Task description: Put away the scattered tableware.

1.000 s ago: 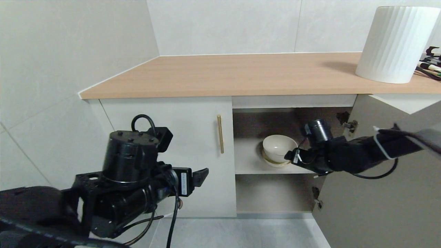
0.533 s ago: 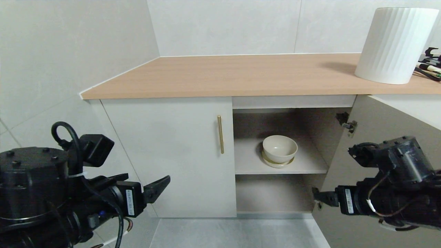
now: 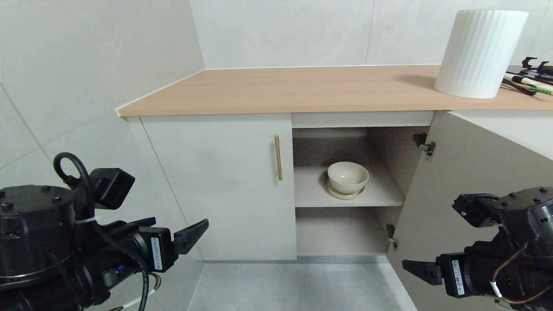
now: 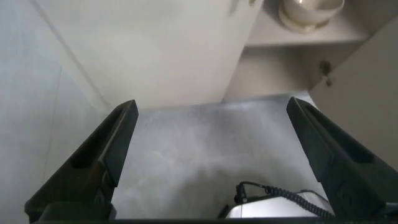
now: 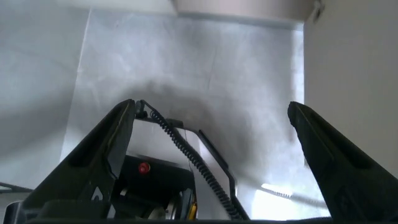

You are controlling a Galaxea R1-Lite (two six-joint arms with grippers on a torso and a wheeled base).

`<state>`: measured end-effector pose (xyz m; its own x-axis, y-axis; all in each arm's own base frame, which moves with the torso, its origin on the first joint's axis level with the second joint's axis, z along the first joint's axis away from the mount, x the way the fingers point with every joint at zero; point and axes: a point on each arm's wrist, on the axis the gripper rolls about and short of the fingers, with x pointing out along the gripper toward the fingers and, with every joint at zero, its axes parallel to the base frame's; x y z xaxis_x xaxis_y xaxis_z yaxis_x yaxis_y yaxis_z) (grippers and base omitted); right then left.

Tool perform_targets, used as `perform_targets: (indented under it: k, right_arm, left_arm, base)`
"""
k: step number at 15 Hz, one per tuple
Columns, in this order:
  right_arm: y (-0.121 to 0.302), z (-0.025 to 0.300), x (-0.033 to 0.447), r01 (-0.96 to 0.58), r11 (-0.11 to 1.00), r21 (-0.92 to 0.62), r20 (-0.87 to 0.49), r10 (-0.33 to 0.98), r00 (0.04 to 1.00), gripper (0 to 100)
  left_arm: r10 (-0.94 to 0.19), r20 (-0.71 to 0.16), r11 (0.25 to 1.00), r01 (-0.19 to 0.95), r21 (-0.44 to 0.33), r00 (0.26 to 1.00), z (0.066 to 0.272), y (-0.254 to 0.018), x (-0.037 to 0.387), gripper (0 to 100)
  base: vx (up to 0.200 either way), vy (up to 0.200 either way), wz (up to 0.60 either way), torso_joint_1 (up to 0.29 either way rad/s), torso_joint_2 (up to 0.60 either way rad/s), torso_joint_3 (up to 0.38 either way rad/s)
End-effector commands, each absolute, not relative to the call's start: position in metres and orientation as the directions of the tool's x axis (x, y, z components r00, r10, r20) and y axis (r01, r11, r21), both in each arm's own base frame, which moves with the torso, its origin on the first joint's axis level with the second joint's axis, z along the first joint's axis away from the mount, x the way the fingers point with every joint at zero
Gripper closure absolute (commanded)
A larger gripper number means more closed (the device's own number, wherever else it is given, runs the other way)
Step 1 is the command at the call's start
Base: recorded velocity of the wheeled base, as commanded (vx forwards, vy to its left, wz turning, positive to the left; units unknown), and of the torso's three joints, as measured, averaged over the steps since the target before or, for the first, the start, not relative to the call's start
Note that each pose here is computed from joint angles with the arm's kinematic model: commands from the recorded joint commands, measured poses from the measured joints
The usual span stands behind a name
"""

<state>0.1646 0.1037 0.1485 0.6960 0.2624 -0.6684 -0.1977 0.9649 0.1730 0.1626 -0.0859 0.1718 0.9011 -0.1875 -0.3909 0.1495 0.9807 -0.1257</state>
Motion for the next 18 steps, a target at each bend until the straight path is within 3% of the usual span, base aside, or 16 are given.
perform_targets:
  k: [1,10,18]
  right_arm:
    - [0.1044,0.1493,0.1634,-0.203,0.964,0.173,-0.665,0.267,0.698,0]
    - [0.1062,0.1488,0.1619,-0.215,0.961,0.173,-0.667,0.275,0.692,0]
    - [0.1042,0.1486,0.1583,-0.219,0.960,0.176,-0.665,0.280,0.692,0]
  left_arm:
    - [-0.185,-0.403,0.981,0.148,-0.122,0.896,0.1690,-0.0871,0.1645,0]
    - [-0.186,-0.402,0.981,0.149,-0.121,0.897,0.1690,-0.0865,0.1635,0]
    - [-0.184,-0.410,0.982,0.150,-0.113,0.894,0.1667,-0.0860,0.1621,0]
  base:
    - [-0.200,0.000,0.00,-0.002,0.00,-0.002]
    - [-0.200,0.000,0.00,0.002,0.00,0.001]
    - [0.000,0.000,0.00,0.000,0.00,0.000]
